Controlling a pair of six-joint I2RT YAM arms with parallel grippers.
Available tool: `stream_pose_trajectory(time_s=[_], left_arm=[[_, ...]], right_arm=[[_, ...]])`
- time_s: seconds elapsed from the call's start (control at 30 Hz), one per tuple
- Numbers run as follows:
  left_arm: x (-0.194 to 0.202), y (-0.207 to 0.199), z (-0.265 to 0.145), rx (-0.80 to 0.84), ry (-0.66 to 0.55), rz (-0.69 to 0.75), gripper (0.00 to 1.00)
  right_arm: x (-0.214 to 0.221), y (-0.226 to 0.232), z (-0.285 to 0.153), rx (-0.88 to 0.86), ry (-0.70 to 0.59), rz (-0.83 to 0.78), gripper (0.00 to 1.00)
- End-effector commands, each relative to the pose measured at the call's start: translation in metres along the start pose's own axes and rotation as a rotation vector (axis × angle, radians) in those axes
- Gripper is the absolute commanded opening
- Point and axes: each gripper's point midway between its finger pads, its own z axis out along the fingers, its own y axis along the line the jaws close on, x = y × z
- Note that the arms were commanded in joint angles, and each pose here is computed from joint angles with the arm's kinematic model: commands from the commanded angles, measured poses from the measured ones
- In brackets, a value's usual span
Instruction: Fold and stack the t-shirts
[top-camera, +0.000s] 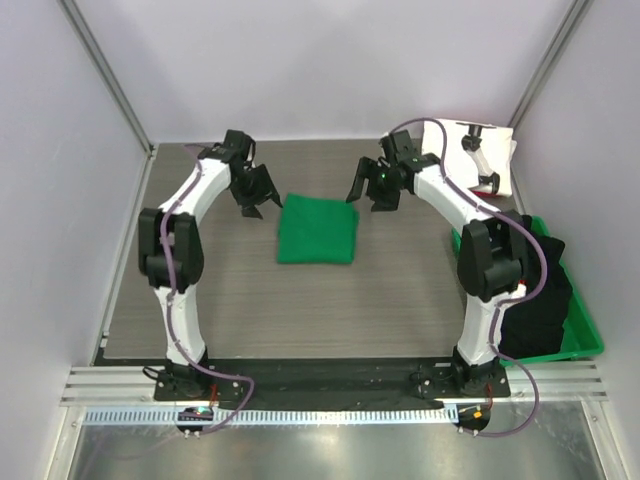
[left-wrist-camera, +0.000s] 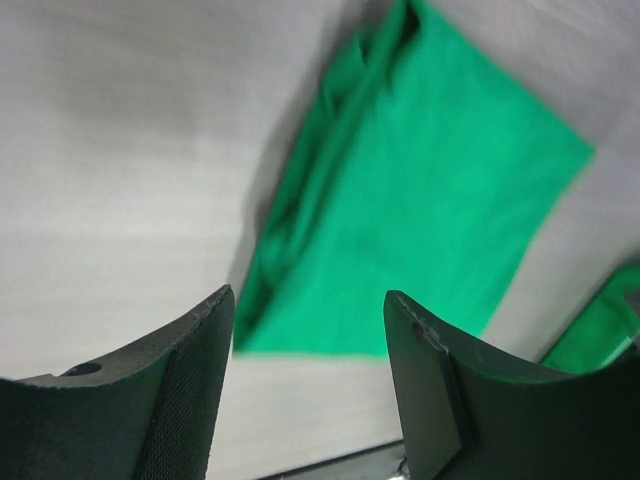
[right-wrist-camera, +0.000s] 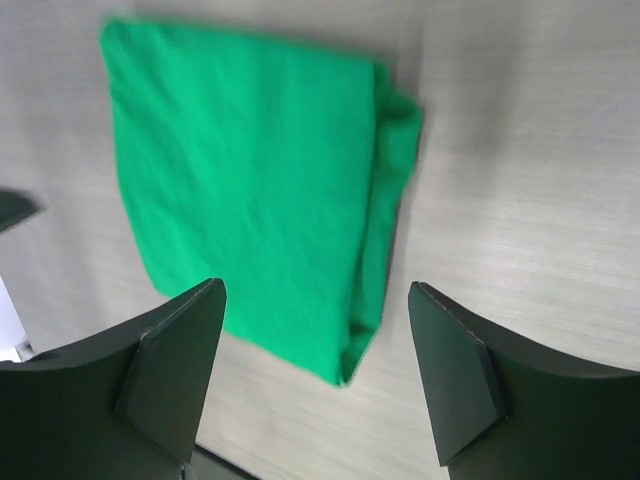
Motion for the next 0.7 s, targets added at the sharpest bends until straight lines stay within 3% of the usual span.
stream_pose_trajectory(time_s=[0.0,0.03,0.27,0.47,0.67], left_arm=[[0.005,-0.024,-0.070,0.130,-0.140,0.091,0.62],[0.024,-0.005,-0.060,0.090,-0.101,0.086,0.62],[0.090,0.060,-0.096,-0.014,-0.129,0.153,0.61],[0.126,0.100,-0.128,-0.082,-0.191,0.186,0.61],[0.150,0.119,-0.148,-0.067,-0.271,0.177,0.62]], right_arm=[[0.020,0.005,0.000,-0.091,-0.013,-0.001,0.80],[0.020,0.007,0.002,-0.116,-0.029,-0.005,0.80],[0.043,-0.007,0.035,-0.144,0.027,0.014,0.82],[0.043,-0.004,0.060,-0.190,0.041,0.049,0.80],[0.055,-0.001,0.087,-0.233,0.081,0.080,0.64]])
